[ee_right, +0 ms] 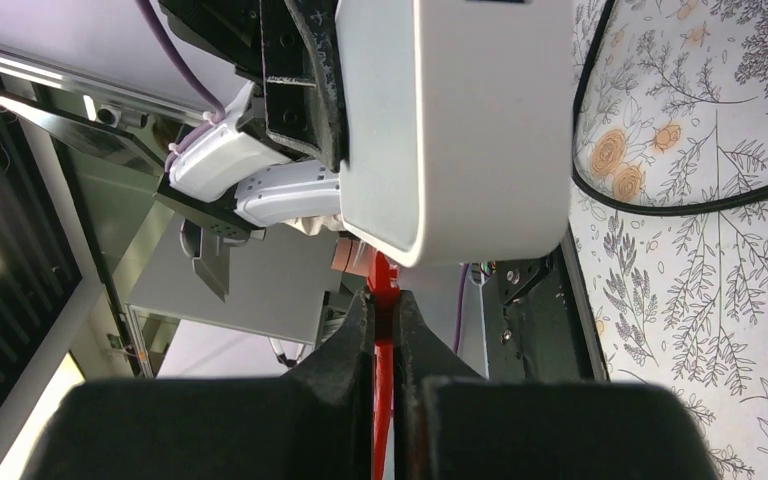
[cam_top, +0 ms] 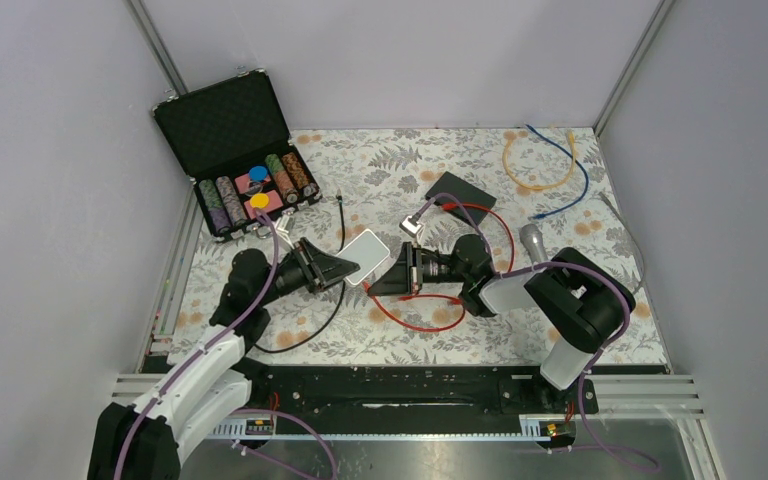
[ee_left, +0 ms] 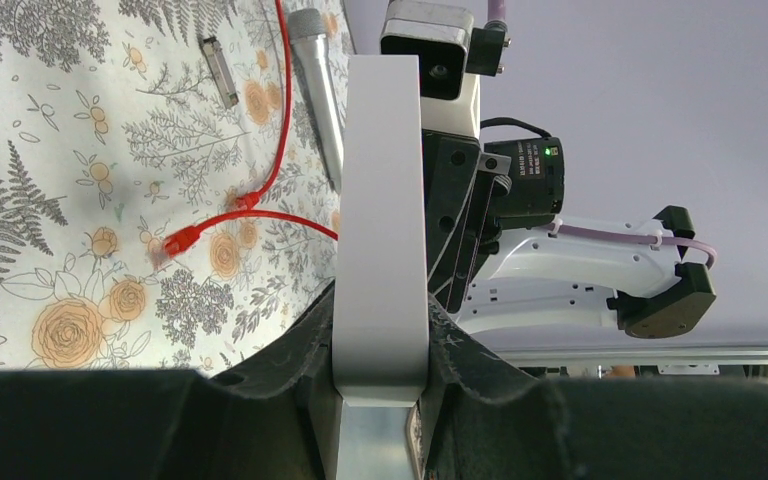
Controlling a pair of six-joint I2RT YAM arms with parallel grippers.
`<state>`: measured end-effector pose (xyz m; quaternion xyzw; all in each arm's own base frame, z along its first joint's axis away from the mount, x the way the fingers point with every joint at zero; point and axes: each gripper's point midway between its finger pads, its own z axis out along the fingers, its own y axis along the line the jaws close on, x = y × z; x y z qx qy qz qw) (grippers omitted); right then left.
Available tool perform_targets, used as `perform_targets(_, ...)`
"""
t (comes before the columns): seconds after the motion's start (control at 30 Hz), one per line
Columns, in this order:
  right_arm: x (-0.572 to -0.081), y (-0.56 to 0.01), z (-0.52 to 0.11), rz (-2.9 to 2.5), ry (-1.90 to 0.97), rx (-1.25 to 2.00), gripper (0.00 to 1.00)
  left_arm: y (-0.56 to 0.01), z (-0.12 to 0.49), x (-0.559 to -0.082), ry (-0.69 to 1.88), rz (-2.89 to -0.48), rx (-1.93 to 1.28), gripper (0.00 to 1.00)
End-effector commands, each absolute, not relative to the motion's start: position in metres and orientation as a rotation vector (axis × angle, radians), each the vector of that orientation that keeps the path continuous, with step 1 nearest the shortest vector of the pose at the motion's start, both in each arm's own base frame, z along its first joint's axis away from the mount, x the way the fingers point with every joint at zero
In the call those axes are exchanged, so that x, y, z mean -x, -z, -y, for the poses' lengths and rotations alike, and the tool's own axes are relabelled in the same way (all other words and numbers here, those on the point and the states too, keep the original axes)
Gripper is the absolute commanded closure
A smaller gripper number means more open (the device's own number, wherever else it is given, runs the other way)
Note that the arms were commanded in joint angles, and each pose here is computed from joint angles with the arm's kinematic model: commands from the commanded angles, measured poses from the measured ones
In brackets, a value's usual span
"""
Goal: Insert the plug into the switch port
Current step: Insert the connector into the switch port.
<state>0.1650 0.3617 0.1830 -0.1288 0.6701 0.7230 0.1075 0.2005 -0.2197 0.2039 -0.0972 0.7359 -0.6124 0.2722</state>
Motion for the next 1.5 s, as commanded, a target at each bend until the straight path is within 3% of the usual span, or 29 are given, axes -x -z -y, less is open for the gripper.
perform_targets(0.0,-0.182,-0.213,-0.372,-1.797,-2.100,0.385,1.00,-0.222,0.219,-0.193,1.750,-1.862,0.254,1.00)
perform_targets(0.27,-0.200,-0.217,-0.383,-1.787,-2.019,0.403,1.00,-0.194,0.220,-0.163,1.828,-1.931,0.305,1.00)
perform_targets(0.63,-0.209,-0.225,-0.382,-1.809,-1.992,0.491,1.00,-0.186,0.232,-0.136,1.830,-2.086,0.075,1.00)
perform_targets(0.87,-0.220,-0.234,-0.379,-1.730,-1.945,0.402,1.00,-0.185,0.235,-0.133,1.866,-2.032,0.129,1.00)
perform_targets(1.0,-0.228,-0.238,-0.382,-1.671,-1.954,0.366,1.00,-0.197,0.234,-0.131,2.011,-1.953,0.252,1.00)
perform_targets(1.33,-0.239,-0.234,-0.382,-1.687,-1.906,0.454,1.00,-0.201,0.242,-0.117,2.010,-2.026,0.123,1.00)
perform_targets(1.47,-0.242,-0.244,-0.385,-1.675,-1.961,0.374,1.00,-0.184,0.245,-0.114,1.879,-2.124,0.033,1.00)
